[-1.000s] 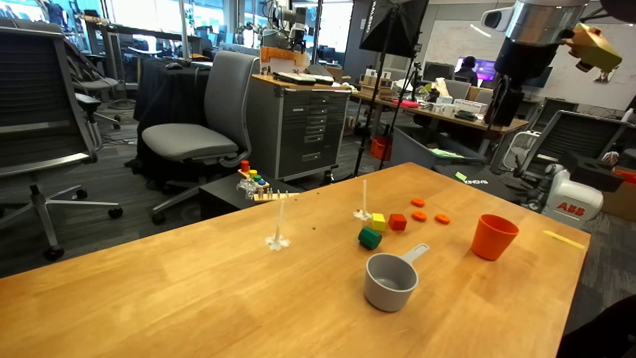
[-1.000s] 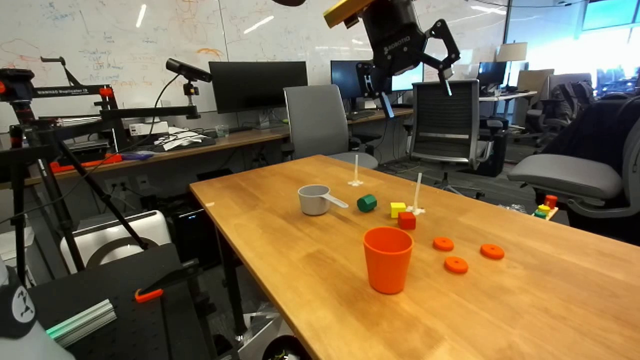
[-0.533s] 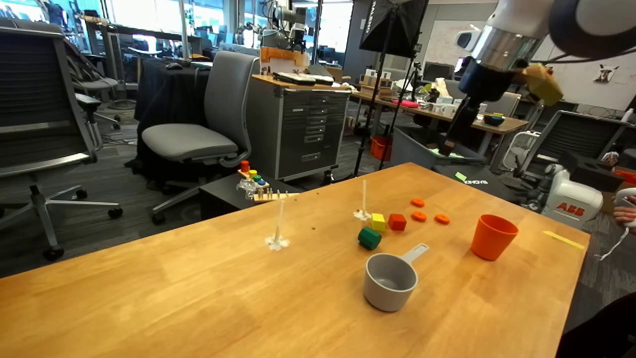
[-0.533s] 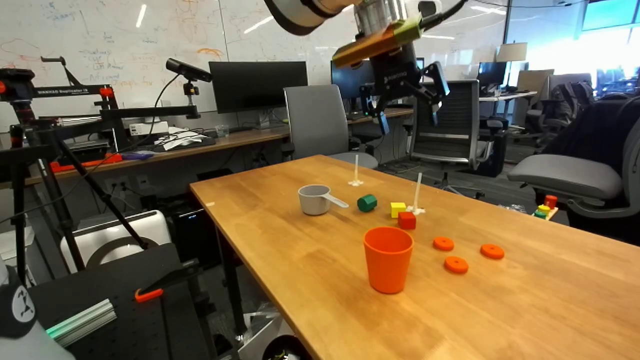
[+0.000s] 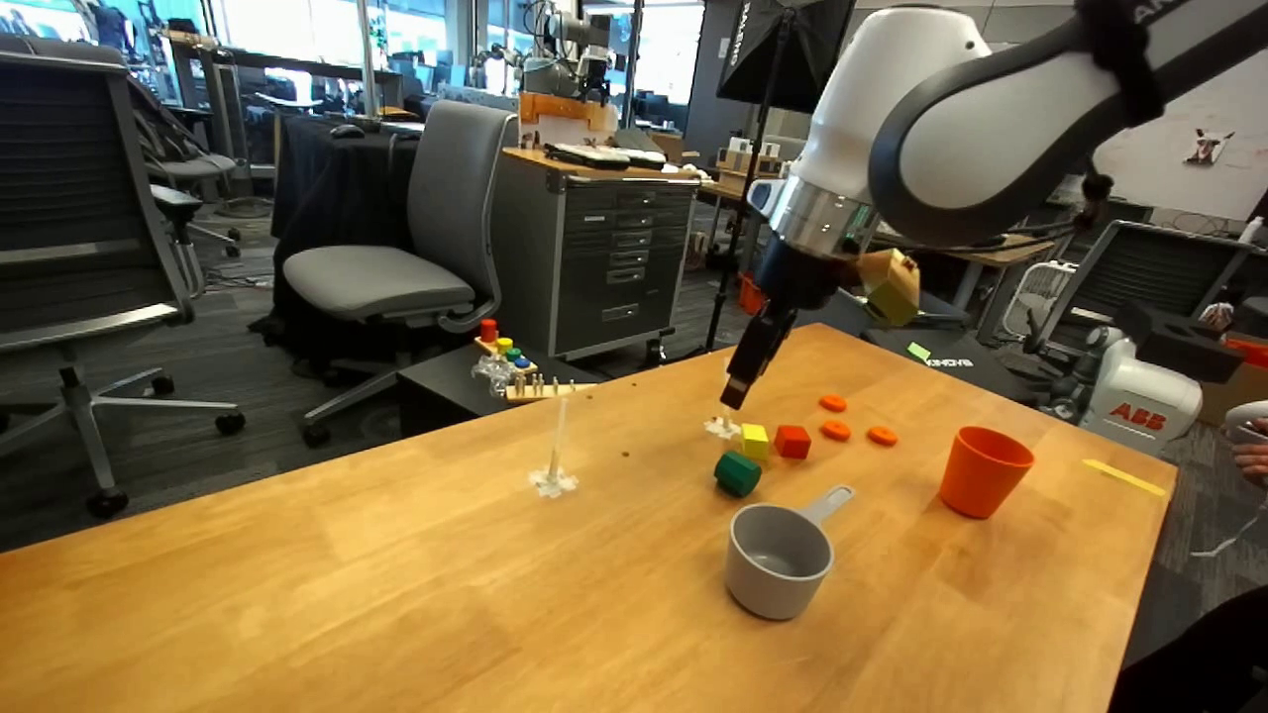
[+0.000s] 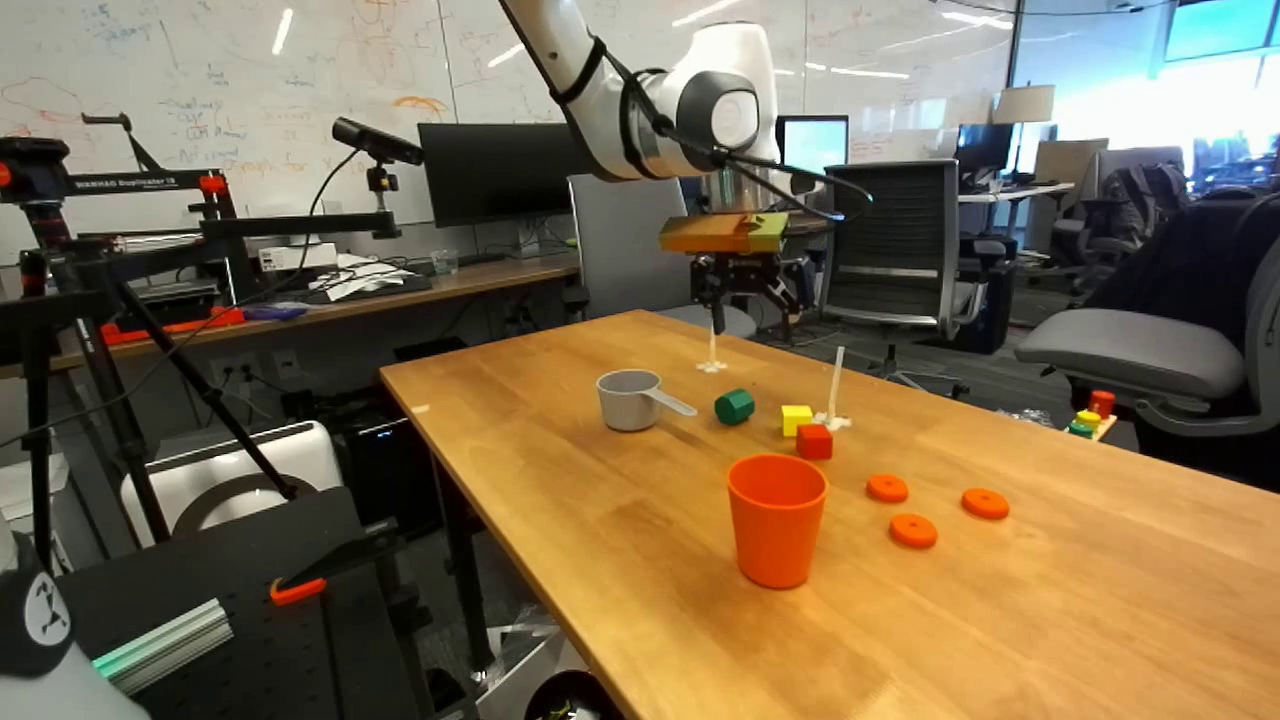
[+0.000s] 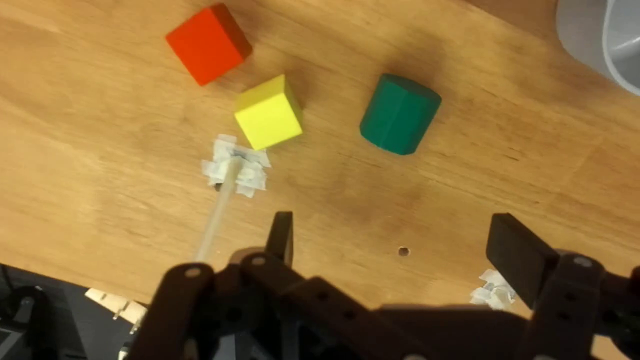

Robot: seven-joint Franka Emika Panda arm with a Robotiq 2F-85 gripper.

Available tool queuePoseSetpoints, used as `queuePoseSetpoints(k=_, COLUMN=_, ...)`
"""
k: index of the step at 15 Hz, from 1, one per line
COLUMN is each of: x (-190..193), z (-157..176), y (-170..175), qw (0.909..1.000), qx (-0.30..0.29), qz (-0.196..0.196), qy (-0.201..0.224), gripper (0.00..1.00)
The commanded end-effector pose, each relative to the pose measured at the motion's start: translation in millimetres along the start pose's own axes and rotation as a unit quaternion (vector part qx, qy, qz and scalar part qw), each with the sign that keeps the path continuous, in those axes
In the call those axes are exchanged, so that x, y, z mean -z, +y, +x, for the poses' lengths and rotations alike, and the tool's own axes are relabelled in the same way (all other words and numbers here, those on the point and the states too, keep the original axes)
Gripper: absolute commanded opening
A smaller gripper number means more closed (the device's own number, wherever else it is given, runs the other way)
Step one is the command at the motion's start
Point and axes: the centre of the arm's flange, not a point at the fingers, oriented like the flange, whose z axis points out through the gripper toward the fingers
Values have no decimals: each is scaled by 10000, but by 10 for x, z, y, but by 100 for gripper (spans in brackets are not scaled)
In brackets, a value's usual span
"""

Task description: Place the green, yellow and orange blocks inside the grey measuring cup

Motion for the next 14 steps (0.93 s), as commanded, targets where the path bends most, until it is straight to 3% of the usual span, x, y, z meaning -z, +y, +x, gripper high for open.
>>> queuePoseSetpoints(k=1, x=-281, z=320, y=-38, qw=9988, qx=-330, qz=309, qy=-167, gripper=100)
queuePoseSetpoints(k=7, x=-663, z=56, y=-309, qw=9905, qx=-937, qz=595, qy=-815, gripper=100)
queuePoseSetpoints(k=14, x=-573, z=73, y=-349, qw=9922, qx=-948, qz=264, qy=-768, gripper=100)
